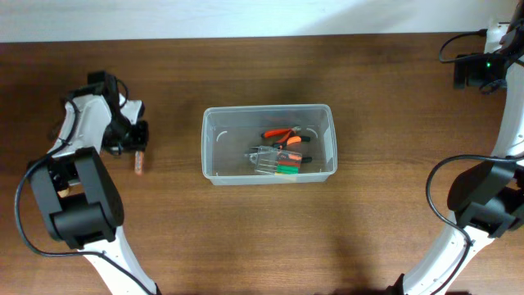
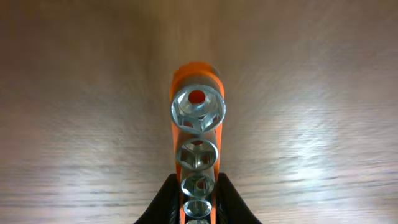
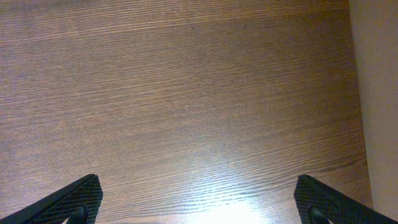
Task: Pack container
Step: 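Lift and carry the socket rail right over the container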
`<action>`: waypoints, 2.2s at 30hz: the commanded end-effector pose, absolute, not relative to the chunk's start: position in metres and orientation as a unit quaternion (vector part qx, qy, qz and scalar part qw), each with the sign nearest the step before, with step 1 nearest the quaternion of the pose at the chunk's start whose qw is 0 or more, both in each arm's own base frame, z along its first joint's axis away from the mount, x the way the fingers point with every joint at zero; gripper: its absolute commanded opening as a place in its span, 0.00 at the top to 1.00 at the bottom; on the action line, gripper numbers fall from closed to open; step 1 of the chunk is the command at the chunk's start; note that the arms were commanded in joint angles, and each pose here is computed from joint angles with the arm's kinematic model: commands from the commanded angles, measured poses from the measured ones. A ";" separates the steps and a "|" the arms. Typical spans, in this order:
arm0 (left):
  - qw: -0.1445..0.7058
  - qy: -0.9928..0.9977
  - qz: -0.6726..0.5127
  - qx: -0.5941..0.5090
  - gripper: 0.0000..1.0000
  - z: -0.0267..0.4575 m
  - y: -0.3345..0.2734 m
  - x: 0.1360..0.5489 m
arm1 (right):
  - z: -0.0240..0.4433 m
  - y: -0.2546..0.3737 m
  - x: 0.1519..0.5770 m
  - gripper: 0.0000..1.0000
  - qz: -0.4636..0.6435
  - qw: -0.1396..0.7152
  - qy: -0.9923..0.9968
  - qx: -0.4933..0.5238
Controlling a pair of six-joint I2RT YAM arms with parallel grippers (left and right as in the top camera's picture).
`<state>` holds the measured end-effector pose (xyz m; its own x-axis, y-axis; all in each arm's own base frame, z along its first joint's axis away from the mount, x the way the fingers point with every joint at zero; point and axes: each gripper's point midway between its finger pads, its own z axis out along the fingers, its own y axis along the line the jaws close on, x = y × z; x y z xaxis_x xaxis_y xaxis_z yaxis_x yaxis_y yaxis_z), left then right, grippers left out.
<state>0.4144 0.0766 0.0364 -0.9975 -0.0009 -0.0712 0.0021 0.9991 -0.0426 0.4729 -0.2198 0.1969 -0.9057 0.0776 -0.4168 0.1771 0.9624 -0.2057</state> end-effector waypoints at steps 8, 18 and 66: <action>0.135 0.986 -0.022 0.095 0.98 0.134 0.012 0.469 | 0.202 -0.222 0.472 0.01 -0.121 0.213 0.967 0.069; 0.193 0.948 -0.029 0.250 0.98 0.194 -0.105 0.475 | 0.202 -0.222 0.472 0.01 -0.121 0.213 0.967 0.069; 0.037 0.861 -0.064 0.504 0.91 0.102 -0.223 0.403 | 0.202 -0.222 0.472 0.01 -0.121 0.213 0.967 0.069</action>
<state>0.3999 -0.2225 0.1070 -0.5074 0.8508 -0.1366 0.8617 0.5006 -0.0830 0.4730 -0.2198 0.1970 -0.9056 0.0772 -0.4170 0.1769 0.9624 -0.2060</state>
